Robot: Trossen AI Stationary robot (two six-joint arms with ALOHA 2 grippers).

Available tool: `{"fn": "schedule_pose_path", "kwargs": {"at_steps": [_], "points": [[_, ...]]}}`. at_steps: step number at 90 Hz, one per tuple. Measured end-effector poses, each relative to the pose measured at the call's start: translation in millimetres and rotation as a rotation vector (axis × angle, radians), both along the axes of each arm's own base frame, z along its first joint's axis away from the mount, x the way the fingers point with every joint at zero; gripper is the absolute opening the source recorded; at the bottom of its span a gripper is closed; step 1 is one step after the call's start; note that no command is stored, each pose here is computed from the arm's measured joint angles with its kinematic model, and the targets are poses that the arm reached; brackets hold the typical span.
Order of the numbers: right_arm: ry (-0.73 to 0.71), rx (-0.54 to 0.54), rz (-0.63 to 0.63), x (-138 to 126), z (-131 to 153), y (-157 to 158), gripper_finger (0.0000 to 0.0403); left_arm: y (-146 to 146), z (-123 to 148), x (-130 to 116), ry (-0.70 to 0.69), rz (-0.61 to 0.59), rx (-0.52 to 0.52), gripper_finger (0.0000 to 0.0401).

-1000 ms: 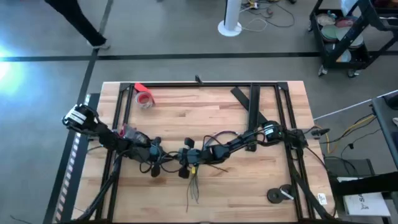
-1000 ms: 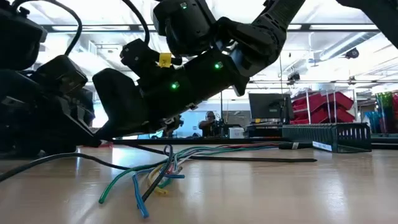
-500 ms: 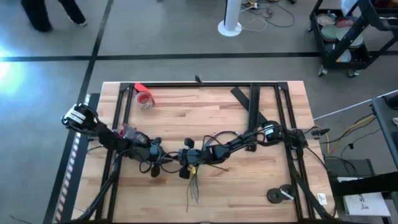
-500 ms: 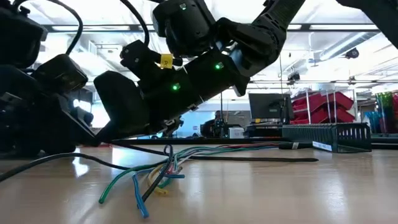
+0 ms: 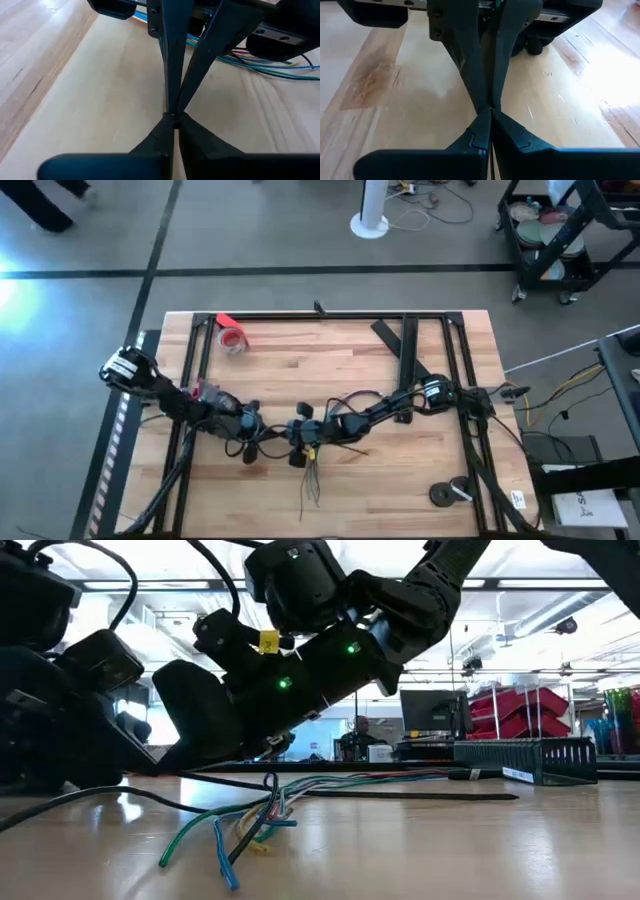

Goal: Ziptie cables
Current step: Wrap the zip tie around the cable bundle

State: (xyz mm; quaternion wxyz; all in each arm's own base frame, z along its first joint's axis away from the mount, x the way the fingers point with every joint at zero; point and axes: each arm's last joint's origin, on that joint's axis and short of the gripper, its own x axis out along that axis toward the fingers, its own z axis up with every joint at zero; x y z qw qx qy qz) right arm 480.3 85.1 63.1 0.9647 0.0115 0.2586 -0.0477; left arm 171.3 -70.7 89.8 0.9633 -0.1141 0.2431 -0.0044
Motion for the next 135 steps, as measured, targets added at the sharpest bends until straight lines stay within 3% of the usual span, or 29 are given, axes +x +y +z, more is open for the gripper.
{"fn": "schedule_pose_path", "kwargs": {"at_steps": [39, 94, 135], "points": [[-0.010, -0.001, -0.005, 0.6, 0.6, -0.4, 0.0000, 0.6, -1.9, -0.8, 0.024, 0.017, -0.009, 0.0083], [-0.010, 0.000, -0.004, 0.5, 0.6, -0.4, 0.0000, 1.4, -1.2, -0.5, 0.013, 0.039, 0.004, 0.0024], [-0.009, 0.001, -0.001, 0.5, 0.5, -0.3, 0.0000, 1.4, -0.7, -0.5, 0.007, 0.038, 0.004, 0.0036]]}}
